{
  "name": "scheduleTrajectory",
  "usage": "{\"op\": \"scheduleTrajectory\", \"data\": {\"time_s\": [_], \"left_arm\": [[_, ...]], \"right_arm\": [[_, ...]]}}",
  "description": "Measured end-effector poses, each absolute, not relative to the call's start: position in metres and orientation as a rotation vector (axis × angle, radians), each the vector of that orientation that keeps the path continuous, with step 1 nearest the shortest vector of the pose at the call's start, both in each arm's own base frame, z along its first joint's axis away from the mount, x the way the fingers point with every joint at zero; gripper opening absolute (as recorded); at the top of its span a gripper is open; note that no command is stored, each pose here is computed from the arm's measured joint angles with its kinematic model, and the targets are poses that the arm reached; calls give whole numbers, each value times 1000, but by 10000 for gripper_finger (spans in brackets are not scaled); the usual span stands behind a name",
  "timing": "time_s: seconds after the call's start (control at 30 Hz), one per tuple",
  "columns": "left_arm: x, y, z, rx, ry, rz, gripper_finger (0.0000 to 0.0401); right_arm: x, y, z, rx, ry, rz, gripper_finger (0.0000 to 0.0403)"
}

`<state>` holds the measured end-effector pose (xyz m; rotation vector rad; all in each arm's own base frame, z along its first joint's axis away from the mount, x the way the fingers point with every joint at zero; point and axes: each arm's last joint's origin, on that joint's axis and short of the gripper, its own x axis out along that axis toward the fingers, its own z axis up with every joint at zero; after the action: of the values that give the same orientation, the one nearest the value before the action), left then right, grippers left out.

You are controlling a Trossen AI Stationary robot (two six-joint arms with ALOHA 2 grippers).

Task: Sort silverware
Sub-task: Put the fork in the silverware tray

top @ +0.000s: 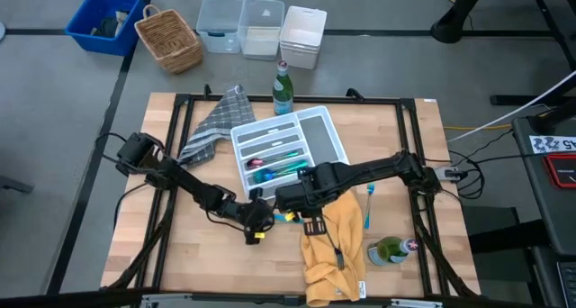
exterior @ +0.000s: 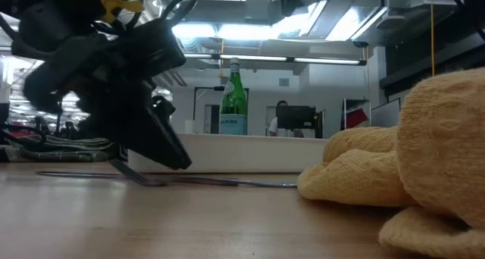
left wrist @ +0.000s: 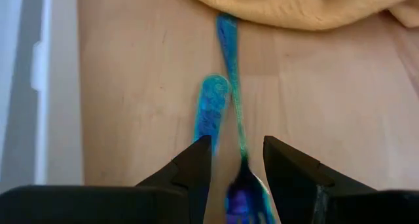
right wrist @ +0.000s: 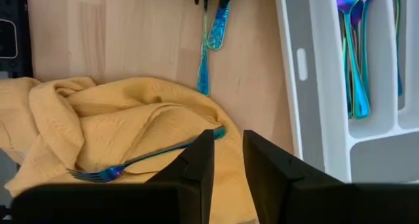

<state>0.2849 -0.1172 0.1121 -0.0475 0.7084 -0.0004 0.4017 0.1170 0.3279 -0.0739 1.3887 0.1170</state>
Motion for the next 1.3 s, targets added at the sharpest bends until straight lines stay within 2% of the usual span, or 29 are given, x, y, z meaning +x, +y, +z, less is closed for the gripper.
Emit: {"op": "scheduleTrajectory", "data": {"time_s": [0.73, 1.3], "left_arm": [[285, -124, 115, -14, 677, -50, 127], [293, -119, 94, 6, 710, -11, 127]], "right_arm": [[400, 121, 328, -80, 1392, 122, 83], [400, 121, 328, -80, 1392, 123, 83]]}}
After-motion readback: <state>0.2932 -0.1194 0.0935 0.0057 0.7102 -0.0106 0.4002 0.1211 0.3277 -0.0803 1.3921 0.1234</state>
